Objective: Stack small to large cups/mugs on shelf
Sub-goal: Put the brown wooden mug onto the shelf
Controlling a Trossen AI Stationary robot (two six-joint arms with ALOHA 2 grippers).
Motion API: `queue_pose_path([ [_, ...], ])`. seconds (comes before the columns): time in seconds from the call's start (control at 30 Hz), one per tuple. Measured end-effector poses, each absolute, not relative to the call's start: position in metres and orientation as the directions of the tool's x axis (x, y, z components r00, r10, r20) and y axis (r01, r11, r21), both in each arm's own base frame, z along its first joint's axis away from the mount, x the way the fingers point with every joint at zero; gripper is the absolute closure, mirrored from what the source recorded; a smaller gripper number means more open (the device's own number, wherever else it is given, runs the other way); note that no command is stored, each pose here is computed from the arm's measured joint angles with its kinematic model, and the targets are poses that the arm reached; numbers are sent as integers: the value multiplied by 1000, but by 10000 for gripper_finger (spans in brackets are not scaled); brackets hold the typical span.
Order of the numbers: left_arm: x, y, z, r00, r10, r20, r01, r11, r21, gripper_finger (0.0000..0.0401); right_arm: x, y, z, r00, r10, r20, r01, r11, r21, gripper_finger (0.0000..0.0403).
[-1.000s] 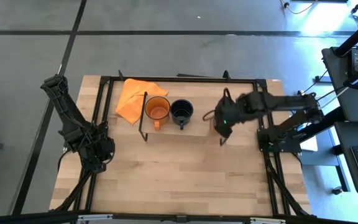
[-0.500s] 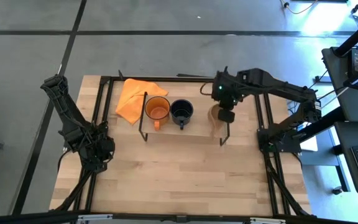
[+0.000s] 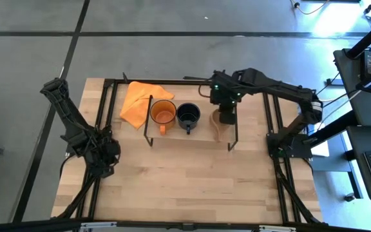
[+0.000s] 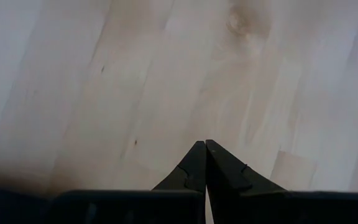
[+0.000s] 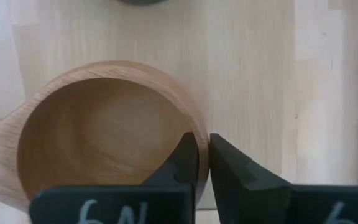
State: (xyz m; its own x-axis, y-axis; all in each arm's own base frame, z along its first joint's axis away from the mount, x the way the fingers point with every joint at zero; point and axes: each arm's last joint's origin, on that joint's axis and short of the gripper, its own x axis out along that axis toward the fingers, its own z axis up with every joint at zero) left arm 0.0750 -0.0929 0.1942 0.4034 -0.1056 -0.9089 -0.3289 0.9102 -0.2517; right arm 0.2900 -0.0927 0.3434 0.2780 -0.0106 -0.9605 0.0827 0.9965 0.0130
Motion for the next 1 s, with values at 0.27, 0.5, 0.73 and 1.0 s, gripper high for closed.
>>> queue_pose_path([
  [0.27,76,-92,194,405,-98,-909,-325,914,-243,401,300,-103,332,267,-16,-964,104,995,12,375],
  [0.5,77,-92,194,405,-98,-909,-320,916,-241,401,301,-113,330,277,-31,-960,134,991,7,375],
  [0.73,77,-92,194,405,-98,-909,-320,916,-241,401,308,-115,330,329,-48,-943,131,991,-5,375],
  [1.0,77,-92,194,405,-98,-909,-320,916,-241,401,311,-116,324,302,-34,-953,114,993,1,375],
])
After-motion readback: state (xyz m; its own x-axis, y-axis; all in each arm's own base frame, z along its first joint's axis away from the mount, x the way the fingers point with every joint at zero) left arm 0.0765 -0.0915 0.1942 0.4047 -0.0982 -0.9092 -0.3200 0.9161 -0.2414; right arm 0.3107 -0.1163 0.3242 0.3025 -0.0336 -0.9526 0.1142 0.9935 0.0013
